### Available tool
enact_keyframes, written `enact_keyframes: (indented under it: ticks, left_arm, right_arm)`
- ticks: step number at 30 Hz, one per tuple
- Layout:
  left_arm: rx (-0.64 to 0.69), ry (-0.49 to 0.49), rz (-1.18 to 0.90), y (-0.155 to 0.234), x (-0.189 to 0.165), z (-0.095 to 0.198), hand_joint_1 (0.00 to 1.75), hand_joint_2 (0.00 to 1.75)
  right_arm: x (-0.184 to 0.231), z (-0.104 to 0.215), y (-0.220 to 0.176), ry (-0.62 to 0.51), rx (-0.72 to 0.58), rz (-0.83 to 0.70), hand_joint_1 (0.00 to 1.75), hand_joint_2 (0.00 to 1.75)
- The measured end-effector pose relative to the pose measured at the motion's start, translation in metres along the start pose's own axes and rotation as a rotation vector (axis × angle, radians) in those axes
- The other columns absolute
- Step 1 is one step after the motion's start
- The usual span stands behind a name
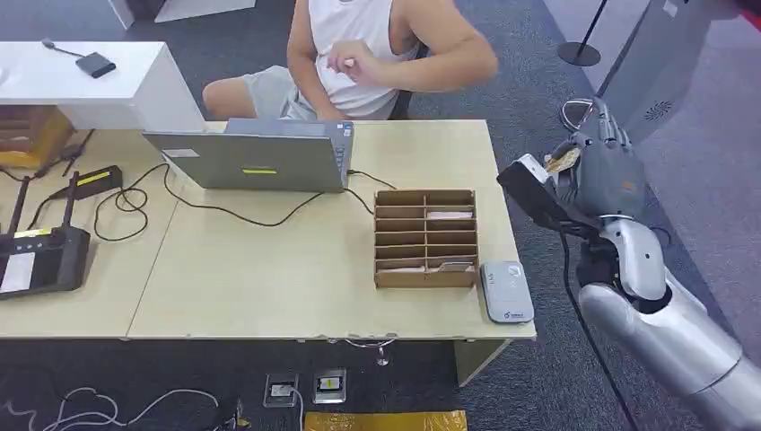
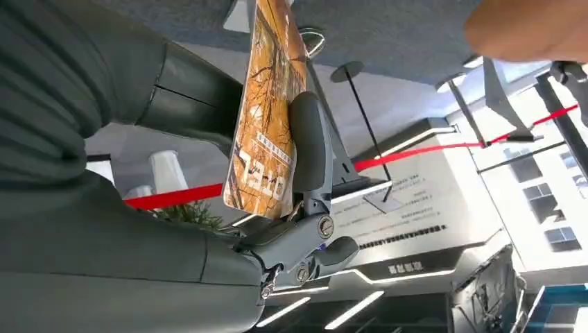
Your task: Pass the card to the sensor for recognition and then transmit it.
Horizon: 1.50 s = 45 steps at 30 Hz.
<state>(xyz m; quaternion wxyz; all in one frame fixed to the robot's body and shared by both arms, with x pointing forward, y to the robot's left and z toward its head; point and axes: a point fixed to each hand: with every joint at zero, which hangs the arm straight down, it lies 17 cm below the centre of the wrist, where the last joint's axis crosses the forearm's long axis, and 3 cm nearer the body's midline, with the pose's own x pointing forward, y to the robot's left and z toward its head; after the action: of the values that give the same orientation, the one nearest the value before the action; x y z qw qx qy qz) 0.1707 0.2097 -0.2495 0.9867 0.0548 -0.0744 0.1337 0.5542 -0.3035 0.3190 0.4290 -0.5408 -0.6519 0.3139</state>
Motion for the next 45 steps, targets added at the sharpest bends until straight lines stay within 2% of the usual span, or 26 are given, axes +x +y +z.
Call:
enact_keyframes:
  ticks: [7, 11, 18, 30, 45]
  left_arm:
    - [0.008, 0.010, 0.020, 0.003, -0.003, -0.001, 0.00, 1.75]
    - [0.018, 0.015, 0.031, 0.006, -0.006, -0.002, 0.00, 1.75]
    - [0.028, 0.019, 0.048, 0.009, -0.006, -0.002, 0.00, 1.75]
    - [0.044, 0.013, 0.066, 0.013, -0.004, -0.003, 0.00, 1.75]
    - [0.046, 0.013, 0.068, 0.013, -0.003, -0.003, 0.00, 1.75]
  right_arm:
    - [-0.009, 0.017, 0.038, 0.020, 0.107, 0.006, 1.71, 1.75]
    - [-0.019, 0.028, 0.064, 0.034, 0.170, 0.015, 1.75, 1.75]
    - [-0.042, 0.056, 0.109, 0.089, 0.288, 0.018, 1.75, 1.75]
    - [-0.060, 0.077, 0.141, 0.137, 0.360, 0.022, 1.75, 1.75]
    - [-0.072, 0.121, 0.182, 0.175, 0.467, 0.011, 1.75, 1.75]
